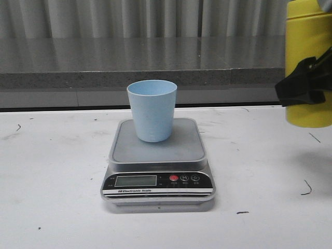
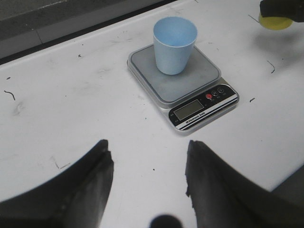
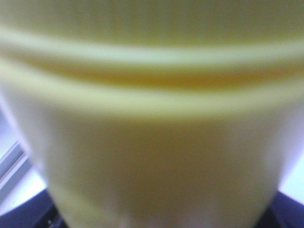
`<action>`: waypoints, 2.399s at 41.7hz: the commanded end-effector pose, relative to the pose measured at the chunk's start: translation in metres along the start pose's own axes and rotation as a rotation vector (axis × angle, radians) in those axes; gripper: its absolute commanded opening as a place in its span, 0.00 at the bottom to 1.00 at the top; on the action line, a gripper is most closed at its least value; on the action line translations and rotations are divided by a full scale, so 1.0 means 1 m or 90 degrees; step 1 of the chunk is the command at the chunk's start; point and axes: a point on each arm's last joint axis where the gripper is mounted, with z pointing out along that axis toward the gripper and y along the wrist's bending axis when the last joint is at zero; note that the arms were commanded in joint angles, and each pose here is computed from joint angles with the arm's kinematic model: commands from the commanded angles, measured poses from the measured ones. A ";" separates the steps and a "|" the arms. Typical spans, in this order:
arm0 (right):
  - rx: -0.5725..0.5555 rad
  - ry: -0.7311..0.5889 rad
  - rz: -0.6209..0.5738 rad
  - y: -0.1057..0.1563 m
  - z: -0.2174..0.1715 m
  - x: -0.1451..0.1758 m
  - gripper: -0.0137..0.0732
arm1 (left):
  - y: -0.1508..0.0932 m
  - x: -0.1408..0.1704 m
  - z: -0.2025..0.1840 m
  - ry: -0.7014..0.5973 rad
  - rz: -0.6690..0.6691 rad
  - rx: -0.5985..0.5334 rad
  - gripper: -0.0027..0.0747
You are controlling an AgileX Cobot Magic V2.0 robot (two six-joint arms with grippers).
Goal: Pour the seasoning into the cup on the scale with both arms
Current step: 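Turn the yellow bottle upright and lower it back to its spot, then open the right gripper and withdraw it from the bottle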
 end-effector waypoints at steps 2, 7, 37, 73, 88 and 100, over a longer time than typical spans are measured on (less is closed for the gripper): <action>-0.030 -0.119 -0.034 -0.002 0.007 -0.016 0.57 | -0.001 -0.013 -0.005 -0.064 -0.001 0.009 0.49; -0.020 -0.146 -0.043 -0.007 0.018 -0.009 0.57 | -0.001 -0.013 -0.005 -0.064 -0.001 0.009 0.49; 0.051 -0.253 -0.041 -0.022 0.057 0.029 0.58 | -0.001 -0.013 -0.005 -0.064 -0.001 0.009 0.49; 0.090 -0.193 0.030 -0.019 0.038 0.059 0.92 | -0.001 -0.013 -0.005 -0.064 -0.001 0.009 0.49; 0.092 -0.046 0.083 -0.003 -0.011 0.060 0.92 | -0.001 -0.013 -0.005 -0.064 -0.001 0.009 0.49; 0.118 0.071 0.130 0.006 -0.046 0.035 0.92 | -0.001 -0.013 -0.005 -0.064 -0.001 0.009 0.49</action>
